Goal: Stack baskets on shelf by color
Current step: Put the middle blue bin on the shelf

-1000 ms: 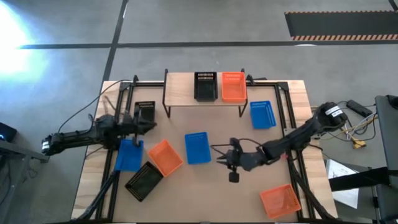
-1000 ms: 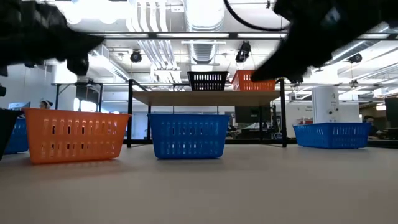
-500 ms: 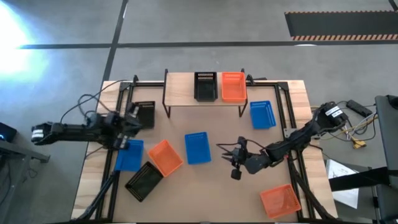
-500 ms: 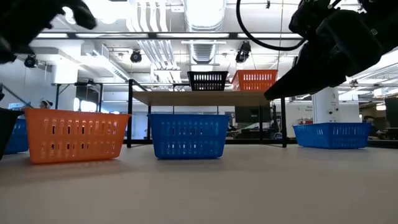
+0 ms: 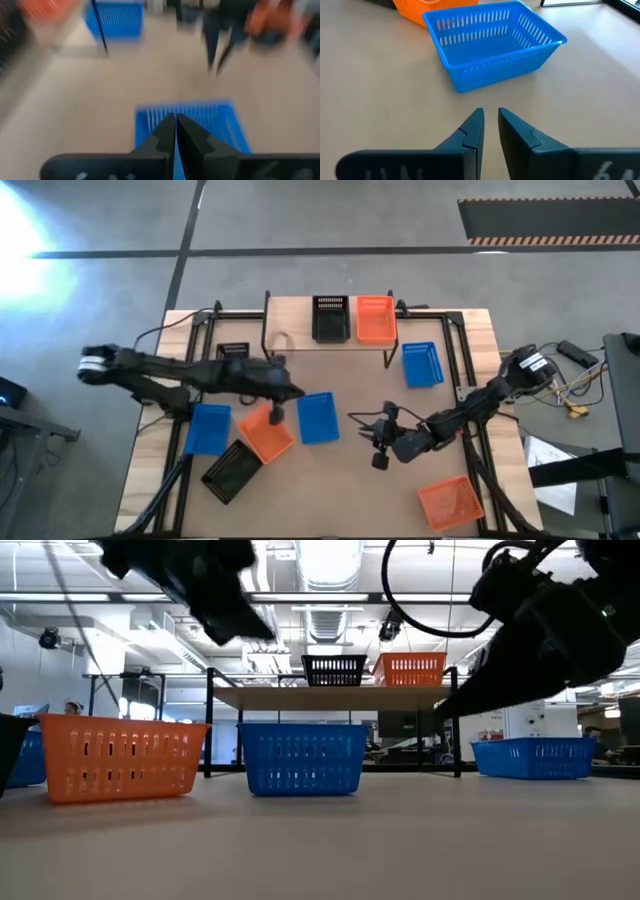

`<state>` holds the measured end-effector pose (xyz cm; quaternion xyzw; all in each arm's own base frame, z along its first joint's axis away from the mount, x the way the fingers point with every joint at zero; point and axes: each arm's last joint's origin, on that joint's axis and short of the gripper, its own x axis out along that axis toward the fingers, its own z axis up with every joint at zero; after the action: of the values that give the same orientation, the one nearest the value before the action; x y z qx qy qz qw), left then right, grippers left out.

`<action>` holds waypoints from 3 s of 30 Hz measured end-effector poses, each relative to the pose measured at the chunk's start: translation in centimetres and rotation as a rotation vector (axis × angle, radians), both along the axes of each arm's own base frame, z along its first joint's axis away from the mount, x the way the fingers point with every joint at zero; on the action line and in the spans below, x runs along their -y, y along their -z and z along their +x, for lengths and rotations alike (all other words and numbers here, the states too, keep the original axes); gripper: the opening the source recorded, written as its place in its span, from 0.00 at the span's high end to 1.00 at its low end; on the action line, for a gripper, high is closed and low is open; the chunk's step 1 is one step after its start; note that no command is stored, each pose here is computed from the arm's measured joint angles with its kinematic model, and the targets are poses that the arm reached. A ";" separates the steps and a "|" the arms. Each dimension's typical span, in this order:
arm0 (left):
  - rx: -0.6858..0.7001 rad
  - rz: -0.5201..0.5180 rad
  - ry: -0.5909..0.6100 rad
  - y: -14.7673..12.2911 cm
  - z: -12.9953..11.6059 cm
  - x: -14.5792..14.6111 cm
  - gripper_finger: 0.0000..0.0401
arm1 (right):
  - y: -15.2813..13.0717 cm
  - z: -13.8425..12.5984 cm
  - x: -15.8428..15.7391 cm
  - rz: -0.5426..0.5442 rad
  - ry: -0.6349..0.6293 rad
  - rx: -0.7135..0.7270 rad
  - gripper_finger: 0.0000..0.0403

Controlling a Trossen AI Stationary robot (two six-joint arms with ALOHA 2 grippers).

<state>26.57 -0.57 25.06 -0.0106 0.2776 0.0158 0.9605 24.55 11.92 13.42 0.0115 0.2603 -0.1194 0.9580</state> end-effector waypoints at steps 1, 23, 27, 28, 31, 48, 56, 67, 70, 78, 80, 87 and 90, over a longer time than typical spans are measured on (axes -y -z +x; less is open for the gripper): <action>-0.062 0.015 0.012 0.3 0.8 0.7 1.00 | 0.2 -0.3 -0.1 -0.009 0.007 -0.002 0.88; -0.447 -0.049 0.095 7.0 10.6 11.0 0.57 | 1.0 -2.0 -2.1 -0.080 0.013 0.014 0.88; -0.458 -0.037 0.049 7.7 11.0 10.9 0.66 | 1.0 -2.2 -2.5 -0.086 0.010 0.023 0.88; -0.449 -0.032 0.041 7.6 11.1 10.9 0.70 | 1.0 -2.3 -2.5 -0.086 0.006 0.023 0.88; -0.445 -0.024 0.037 7.4 11.1 10.9 0.84 | 1.0 -2.4 -2.7 -0.089 0.013 0.031 0.88; -0.272 0.063 0.121 -6.0 2.7 8.9 1.00 | 1.0 -2.5 -2.6 -0.111 0.036 0.041 0.88; -0.135 0.262 -0.094 -11.4 -2.2 2.9 1.00 | 0.9 -2.5 -2.5 -0.146 0.072 0.059 0.88; -0.274 0.253 -0.222 -9.8 -1.7 -8.8 1.00 | 0.8 -2.4 -2.5 -0.142 0.095 0.081 0.88; -0.347 0.281 -0.217 -8.4 -1.0 -10.6 1.00 | 0.7 -2.4 -2.5 -0.141 0.095 0.081 0.88; -0.452 0.278 -0.209 -5.8 1.1 -12.6 1.00 | 0.7 -2.4 -2.5 -0.139 0.096 0.082 0.88; -0.461 0.278 -0.208 -5.6 1.4 -12.8 1.00 | 0.7 -2.4 -2.5 -0.139 0.096 0.082 0.88; -0.478 0.329 -0.194 -5.7 1.6 -13.0 1.00 | 0.7 -2.4 -2.5 -0.136 0.097 0.084 0.88; -0.482 0.329 -0.193 -5.7 1.6 -13.0 1.00 | 0.7 -2.4 -2.5 -0.128 0.101 0.087 0.88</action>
<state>28.12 12.40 30.78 0.1229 0.4888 0.1539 0.8499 22.12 14.42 12.70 -0.0315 0.2093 -0.1834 0.9600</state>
